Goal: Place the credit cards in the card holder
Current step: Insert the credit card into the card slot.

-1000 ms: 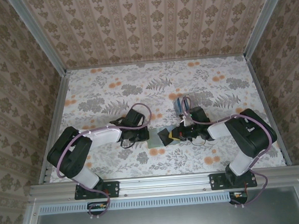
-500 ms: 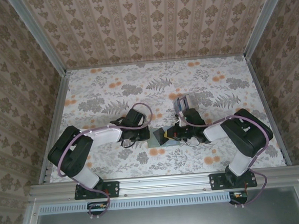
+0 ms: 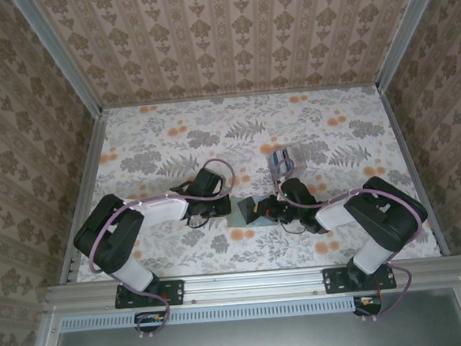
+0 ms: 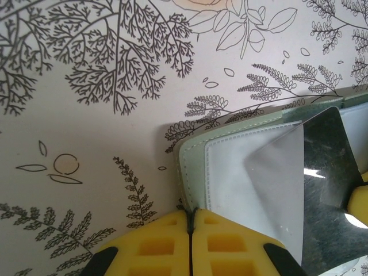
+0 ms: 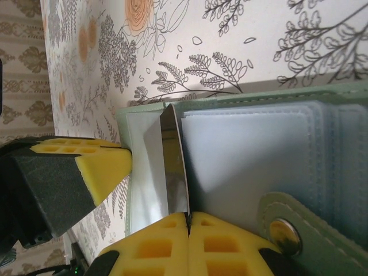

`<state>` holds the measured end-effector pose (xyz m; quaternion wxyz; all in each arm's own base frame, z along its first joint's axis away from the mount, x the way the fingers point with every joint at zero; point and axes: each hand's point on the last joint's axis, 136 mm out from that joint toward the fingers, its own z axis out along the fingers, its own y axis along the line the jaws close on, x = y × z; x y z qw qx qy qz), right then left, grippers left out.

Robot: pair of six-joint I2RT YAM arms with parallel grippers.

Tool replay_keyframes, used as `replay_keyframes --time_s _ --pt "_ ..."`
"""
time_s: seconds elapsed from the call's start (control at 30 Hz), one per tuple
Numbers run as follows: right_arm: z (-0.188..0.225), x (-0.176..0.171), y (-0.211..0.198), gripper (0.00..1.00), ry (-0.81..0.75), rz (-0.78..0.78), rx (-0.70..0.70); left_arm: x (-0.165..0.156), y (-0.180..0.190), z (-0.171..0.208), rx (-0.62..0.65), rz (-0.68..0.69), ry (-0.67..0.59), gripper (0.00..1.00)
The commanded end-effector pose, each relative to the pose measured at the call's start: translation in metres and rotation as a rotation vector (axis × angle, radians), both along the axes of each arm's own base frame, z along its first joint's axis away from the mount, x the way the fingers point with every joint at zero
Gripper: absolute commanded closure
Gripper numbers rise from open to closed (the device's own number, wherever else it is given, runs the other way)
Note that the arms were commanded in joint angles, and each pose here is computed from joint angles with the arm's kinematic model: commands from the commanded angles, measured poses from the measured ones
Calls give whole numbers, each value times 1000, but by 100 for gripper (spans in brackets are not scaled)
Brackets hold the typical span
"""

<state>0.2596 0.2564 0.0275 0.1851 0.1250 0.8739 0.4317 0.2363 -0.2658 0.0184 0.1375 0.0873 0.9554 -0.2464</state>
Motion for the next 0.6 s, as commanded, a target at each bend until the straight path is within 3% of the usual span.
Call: replay_keyframes --time_s 0.0,0.57 --pt "-12 8 -21 100 -6 -138 -76 -16 17 -31 81 17 71 93" --pt "-8 0 -10 100 -36 -146 -95 -19 14 -39 42 37 103 94"
